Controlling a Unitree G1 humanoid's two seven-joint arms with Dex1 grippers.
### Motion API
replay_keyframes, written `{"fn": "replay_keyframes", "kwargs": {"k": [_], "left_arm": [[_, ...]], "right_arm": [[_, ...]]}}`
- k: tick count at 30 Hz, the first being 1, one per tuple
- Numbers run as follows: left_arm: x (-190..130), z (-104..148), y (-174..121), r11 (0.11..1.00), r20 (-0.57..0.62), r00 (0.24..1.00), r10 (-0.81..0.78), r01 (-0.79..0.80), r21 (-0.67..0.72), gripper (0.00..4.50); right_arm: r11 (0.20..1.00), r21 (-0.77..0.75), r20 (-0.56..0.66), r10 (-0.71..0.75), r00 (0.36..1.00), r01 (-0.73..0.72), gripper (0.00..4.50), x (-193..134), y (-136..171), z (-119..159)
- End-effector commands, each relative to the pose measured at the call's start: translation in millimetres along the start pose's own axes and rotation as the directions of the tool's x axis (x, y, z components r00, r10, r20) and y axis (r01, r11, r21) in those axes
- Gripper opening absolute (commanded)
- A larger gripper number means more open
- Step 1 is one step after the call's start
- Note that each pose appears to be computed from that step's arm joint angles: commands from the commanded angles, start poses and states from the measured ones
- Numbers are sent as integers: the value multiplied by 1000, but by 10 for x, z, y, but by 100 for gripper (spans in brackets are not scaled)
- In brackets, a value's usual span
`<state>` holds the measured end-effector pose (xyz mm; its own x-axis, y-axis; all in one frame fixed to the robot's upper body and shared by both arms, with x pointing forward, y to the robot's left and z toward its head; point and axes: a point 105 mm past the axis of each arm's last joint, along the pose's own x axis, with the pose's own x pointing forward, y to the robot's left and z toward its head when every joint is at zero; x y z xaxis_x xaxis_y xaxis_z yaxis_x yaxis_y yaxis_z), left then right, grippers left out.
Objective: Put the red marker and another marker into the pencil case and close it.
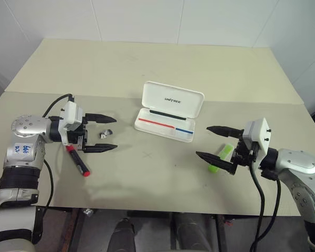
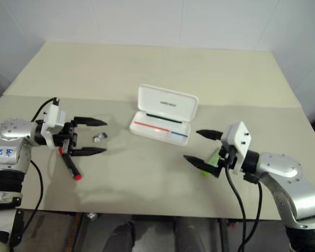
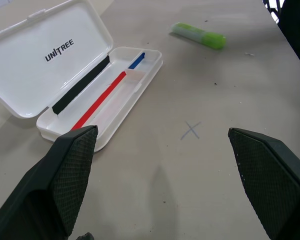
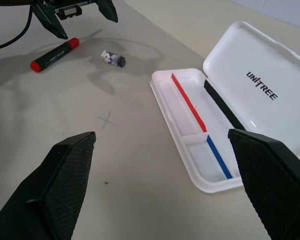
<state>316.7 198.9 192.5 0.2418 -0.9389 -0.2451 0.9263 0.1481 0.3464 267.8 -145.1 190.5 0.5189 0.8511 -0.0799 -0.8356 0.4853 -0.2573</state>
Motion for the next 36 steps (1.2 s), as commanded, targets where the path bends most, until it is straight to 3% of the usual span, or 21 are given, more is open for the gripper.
{"fn": "replay_keyframes", "kwargs": {"k": [1, 8, 17, 21, 36], "left_arm": [[-84, 125, 42, 998, 7, 1000, 24, -25, 52, 449], [-120, 108, -61, 998, 20, 999, 49, -49, 29, 449], [-236, 77, -128, 993, 5, 993, 114, -114, 30, 449], [-210, 131, -114, 989, 21, 990, 139, -140, 38, 449], [-314, 118, -188, 984, -19, 984, 175, -174, 35, 449]], "right_arm": [[999, -33, 37, 23, 999, -21, 450, 37, 12, 90], [995, 0, -2, 96, 995, -96, 450, 204, -42, -40], [993, -23, -123, 115, 986, -119, 450, 497, -377, -143], [986, -4, -209, 163, 964, -168, 450, 611, -397, -222], [963, 42, -321, 264, 909, -265, 450, 793, -286, -430]]}}
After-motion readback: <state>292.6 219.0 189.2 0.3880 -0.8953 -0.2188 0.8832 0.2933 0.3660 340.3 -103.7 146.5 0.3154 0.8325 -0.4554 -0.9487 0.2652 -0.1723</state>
